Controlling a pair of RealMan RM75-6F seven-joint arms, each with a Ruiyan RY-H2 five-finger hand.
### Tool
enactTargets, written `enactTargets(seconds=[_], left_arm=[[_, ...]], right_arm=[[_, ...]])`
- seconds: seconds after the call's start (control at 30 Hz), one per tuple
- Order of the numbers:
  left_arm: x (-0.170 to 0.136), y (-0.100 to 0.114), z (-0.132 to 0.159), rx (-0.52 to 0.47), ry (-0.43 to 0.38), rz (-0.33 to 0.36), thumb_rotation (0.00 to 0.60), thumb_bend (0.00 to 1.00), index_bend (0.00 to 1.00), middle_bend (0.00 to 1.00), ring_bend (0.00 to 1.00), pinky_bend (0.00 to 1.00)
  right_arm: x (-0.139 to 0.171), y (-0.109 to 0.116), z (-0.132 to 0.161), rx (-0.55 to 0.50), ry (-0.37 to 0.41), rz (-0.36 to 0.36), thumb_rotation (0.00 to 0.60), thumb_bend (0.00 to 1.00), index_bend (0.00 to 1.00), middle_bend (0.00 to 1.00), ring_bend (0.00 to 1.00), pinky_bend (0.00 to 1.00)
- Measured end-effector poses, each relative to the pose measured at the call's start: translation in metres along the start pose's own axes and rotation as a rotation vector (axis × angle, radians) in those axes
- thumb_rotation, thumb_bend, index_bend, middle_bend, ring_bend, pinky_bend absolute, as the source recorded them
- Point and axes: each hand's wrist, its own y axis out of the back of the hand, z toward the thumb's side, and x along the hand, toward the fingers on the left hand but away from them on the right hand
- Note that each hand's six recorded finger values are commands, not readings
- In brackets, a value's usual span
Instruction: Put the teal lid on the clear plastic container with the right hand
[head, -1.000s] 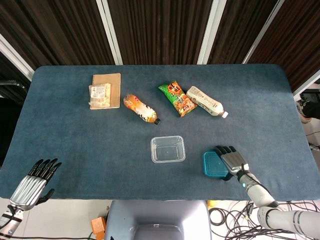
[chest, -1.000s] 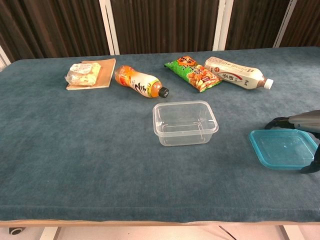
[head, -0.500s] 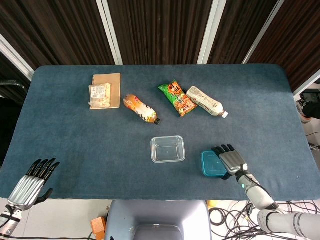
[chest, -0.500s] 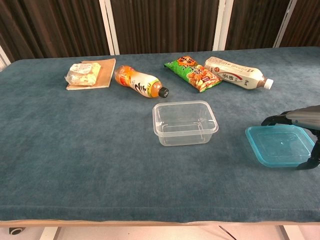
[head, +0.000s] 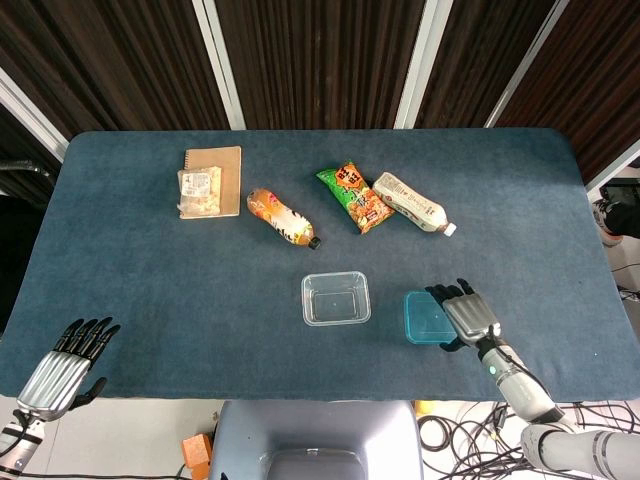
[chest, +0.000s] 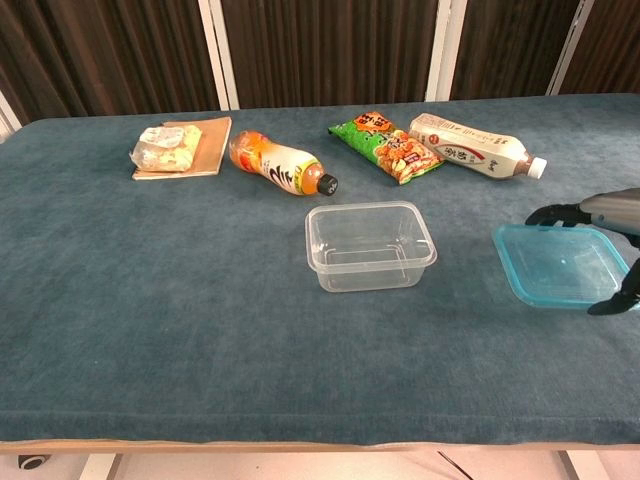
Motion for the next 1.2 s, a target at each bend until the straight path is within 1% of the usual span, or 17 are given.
enactTargets(seconds=[0.1,0.23,0.37,0.47,0.53,0.67,0.83,0.9,1.0,1.2], left_arm=[[0.001,0.000,-0.002,-0.002,0.006,0.001,0.600,0.34,0.00,0.03,0.03,0.04],[0.003,-0.001,-0.004,-0.012,0.011,0.000,0.600,0.35,0.00,0.03,0.03,0.04],[0.004,-0.002,-0.003,-0.016,0.007,0.000,0.600,0.35,0.00,0.03,0.03,0.04],[0.006,-0.002,-0.003,-0.013,0.003,0.001,0.600,0.35,0.00,0.03,0.03,0.04],[0.006,-0.002,-0.003,-0.014,0.002,0.001,0.600,0.35,0.00,0.03,0.03,0.04],[0.007,-0.002,-0.004,-0.015,0.006,-0.001,0.600,0.35,0.00,0.03,0.03,0.04],[0.007,-0.002,-0.009,-0.020,0.021,-0.005,0.600,0.34,0.00,0.03,0.03,0.04],[0.006,-0.001,-0.012,-0.019,0.027,-0.003,0.600,0.34,0.00,0.03,0.03,0.04],[0.005,0.001,-0.015,-0.020,0.035,0.003,0.600,0.34,0.00,0.03,0.03,0.04],[0.003,0.002,-0.015,-0.021,0.033,0.007,0.600,0.35,0.00,0.03,0.03,0.04]], right_arm=[[0.001,0.018,0.003,-0.046,0.020,-0.042,0.600,0.10,0.71,0.36,0.16,0.03],[0.003,0.048,0.020,-0.112,0.072,-0.085,0.600,0.10,0.70,0.36,0.16,0.03],[-0.003,0.077,0.048,-0.175,0.135,-0.097,0.600,0.10,0.69,0.36,0.16,0.03],[-0.010,0.089,0.069,-0.192,0.166,-0.088,0.600,0.10,0.68,0.36,0.16,0.03],[-0.016,0.093,0.084,-0.184,0.182,-0.081,0.600,0.10,0.68,0.36,0.16,0.03],[-0.027,0.095,0.115,-0.155,0.199,-0.058,0.600,0.10,0.67,0.36,0.16,0.03],[-0.041,0.086,0.159,-0.128,0.211,-0.017,0.600,0.10,0.67,0.36,0.16,0.03],[-0.045,0.084,0.170,-0.118,0.211,-0.010,0.600,0.10,0.67,0.36,0.16,0.03],[-0.049,0.083,0.176,-0.109,0.196,-0.012,0.600,0.10,0.67,0.36,0.16,0.03],[-0.053,0.080,0.174,-0.108,0.179,-0.012,0.600,0.10,0.67,0.36,0.16,0.03]])
